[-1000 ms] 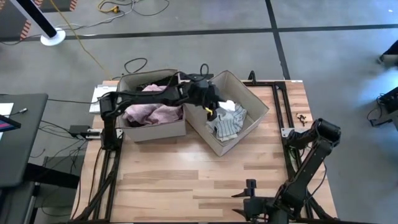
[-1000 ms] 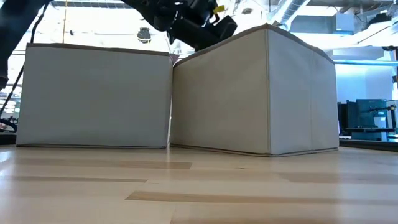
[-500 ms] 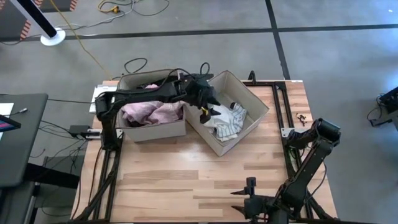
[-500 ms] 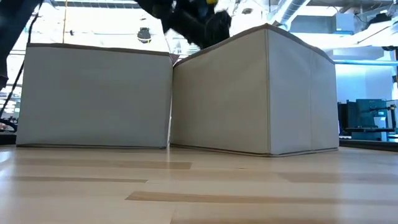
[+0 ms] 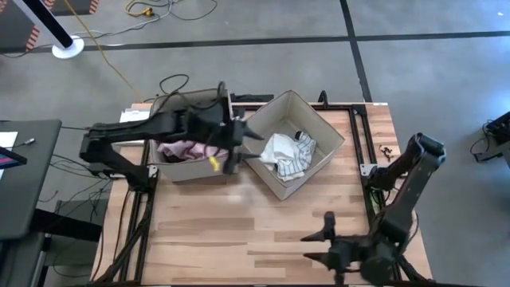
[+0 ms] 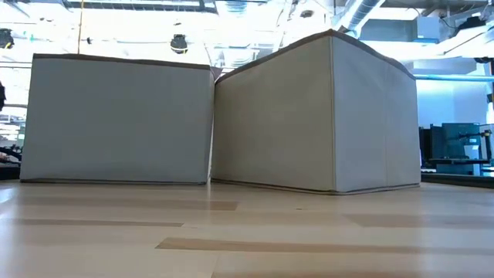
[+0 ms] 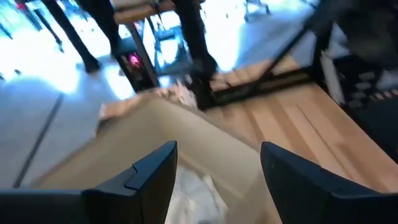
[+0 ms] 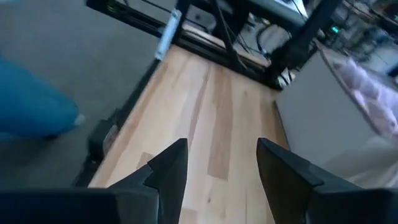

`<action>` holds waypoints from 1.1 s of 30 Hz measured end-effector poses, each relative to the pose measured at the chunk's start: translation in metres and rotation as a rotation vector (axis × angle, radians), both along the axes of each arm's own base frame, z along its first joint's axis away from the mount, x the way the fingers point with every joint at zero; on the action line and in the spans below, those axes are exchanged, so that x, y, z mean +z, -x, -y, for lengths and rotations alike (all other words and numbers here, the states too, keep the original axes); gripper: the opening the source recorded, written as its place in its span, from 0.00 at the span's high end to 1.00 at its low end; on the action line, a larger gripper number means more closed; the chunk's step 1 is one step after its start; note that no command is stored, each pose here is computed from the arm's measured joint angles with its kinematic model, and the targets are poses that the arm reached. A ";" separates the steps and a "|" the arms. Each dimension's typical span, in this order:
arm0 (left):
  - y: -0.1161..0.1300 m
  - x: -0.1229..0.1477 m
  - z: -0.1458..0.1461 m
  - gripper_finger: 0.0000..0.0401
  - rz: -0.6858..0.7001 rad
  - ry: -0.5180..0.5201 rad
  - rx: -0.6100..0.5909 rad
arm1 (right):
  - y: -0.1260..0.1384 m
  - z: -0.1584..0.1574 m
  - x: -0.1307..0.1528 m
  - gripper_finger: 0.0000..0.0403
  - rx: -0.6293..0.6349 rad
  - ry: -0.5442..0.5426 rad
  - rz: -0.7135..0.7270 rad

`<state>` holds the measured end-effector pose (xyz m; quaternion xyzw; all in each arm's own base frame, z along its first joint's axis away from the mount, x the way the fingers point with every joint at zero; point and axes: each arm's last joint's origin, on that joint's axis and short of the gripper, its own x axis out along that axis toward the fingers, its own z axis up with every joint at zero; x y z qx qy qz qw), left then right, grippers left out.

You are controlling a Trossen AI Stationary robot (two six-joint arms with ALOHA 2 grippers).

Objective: Sort clothes
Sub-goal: Return to Home Position

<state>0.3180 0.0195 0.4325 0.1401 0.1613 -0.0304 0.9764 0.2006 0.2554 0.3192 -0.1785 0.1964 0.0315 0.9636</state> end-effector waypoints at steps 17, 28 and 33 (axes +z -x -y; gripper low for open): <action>0.123 0.036 0.051 0.44 -0.052 -0.090 0.258 | 0.092 0.068 0.074 0.53 0.265 0.009 0.032; 0.177 -0.033 0.050 0.44 0.014 0.088 0.372 | 0.124 0.112 0.018 0.53 0.313 -0.178 0.111; 0.177 -0.075 0.060 0.44 0.076 0.137 0.298 | 0.136 0.128 -0.017 0.53 0.370 -0.270 0.184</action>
